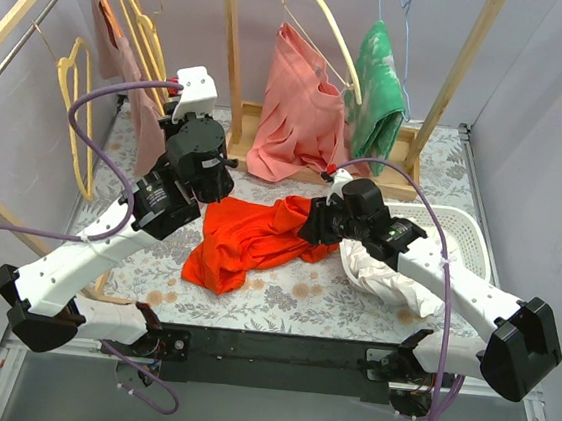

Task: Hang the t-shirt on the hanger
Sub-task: Pick up the hanger from the clothesline.

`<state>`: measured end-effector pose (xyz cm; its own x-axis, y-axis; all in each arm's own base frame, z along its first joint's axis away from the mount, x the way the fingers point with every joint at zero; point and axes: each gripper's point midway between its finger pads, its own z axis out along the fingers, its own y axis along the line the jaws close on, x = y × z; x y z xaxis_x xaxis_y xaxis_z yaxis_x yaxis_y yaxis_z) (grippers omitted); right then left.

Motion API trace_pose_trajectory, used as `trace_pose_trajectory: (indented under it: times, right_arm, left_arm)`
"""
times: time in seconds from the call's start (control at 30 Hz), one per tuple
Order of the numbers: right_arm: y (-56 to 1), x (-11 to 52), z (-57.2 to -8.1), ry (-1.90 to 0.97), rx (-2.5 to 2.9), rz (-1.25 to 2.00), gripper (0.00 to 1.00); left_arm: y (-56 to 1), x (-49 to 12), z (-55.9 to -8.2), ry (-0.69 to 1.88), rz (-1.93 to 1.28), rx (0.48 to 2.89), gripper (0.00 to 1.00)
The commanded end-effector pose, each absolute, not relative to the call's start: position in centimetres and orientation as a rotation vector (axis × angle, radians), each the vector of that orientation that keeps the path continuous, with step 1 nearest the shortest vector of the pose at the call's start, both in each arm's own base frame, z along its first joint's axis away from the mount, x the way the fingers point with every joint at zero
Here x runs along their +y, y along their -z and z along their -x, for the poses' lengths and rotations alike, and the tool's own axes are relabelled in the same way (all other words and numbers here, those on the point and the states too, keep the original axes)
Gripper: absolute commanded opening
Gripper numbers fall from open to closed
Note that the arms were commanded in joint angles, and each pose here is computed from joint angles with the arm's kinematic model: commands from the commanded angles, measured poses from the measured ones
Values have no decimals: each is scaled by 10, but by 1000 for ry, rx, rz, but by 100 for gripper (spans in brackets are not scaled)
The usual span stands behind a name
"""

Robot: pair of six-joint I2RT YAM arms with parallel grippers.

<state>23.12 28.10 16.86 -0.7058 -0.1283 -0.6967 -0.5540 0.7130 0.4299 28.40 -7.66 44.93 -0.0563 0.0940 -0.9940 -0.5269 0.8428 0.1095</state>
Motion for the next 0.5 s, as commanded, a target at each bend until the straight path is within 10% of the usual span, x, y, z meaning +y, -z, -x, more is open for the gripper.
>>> trace_pose_trajectory:
  times: [0.0, 0.47]
  right_arm:
    - [-185, 284, -235, -866, 2197, 502, 45]
    - [-204, 273, -245, -780, 2149, 486, 46]
  left_arm:
    - [-480, -97, -288, -320, 272, 1511, 0]
    - [-549, -196, -224, 556, -310, 1338, 0]
